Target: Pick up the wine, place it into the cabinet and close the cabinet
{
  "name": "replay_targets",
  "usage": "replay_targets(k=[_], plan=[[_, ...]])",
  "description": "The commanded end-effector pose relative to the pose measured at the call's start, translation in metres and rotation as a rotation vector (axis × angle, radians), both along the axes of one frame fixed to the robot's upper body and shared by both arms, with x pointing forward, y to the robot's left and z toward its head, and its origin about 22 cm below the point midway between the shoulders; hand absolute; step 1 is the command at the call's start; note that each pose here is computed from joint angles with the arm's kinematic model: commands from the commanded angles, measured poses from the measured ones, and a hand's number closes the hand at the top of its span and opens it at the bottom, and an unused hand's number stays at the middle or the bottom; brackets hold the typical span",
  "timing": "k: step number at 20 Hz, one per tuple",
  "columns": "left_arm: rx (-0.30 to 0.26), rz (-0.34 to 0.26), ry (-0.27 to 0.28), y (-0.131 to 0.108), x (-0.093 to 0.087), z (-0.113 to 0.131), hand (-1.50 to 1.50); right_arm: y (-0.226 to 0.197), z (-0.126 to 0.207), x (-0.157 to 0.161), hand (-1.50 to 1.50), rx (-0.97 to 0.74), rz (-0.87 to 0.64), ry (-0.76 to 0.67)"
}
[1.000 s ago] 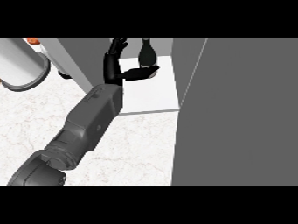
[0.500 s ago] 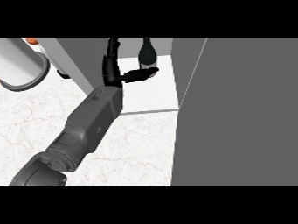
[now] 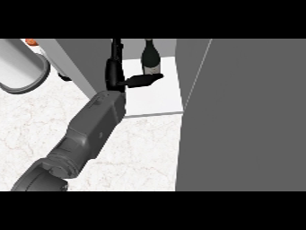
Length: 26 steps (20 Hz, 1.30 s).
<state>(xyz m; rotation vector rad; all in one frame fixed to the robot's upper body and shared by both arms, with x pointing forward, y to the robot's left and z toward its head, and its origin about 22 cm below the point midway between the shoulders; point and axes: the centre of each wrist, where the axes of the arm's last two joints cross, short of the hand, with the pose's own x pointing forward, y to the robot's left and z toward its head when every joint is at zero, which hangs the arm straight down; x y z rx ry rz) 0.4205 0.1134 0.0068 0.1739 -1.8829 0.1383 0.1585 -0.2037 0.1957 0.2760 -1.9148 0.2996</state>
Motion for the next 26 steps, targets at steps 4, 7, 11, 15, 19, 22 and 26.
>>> replay_targets(k=[4, 7, 11, 15, 19, 22, 26], plan=[[-0.017, -0.055, 0.032, 0.013, -0.011, -0.022, -1.5, 0.002, 0.003, -0.002, -1.5, -0.004, 0.018, -0.005], [-0.025, -0.068, 0.019, 0.01, -0.012, -0.023, -1.5, 0.005, 0.005, -0.017, -1.5, 0.021, 0.026, -0.012], [-0.049, -0.075, 0.022, 0.008, -0.009, -0.018, -1.5, 0.005, 0.002, -0.001, -1.5, 0.006, 0.025, -0.011], [-0.111, -0.082, 0.012, 0.008, -0.008, -0.016, -1.5, 0.0, 0.004, -0.008, -1.5, 0.023, 0.017, -0.007], [-0.13, -0.092, -0.007, 0.011, -0.013, -0.024, -1.5, 0.005, 0.002, 0.0, -1.5, 0.029, 0.035, -0.006], [-0.144, -0.11, 0.011, 0.009, -0.012, -0.022, -1.5, 0.001, 0.009, -0.01, -1.5, 0.007, 0.014, -0.013], [-0.175, -0.103, 0.022, 0.013, -0.021, -0.035, -1.5, -0.005, -0.001, -0.005, -1.5, 0.017, 0.013, 0.01]])
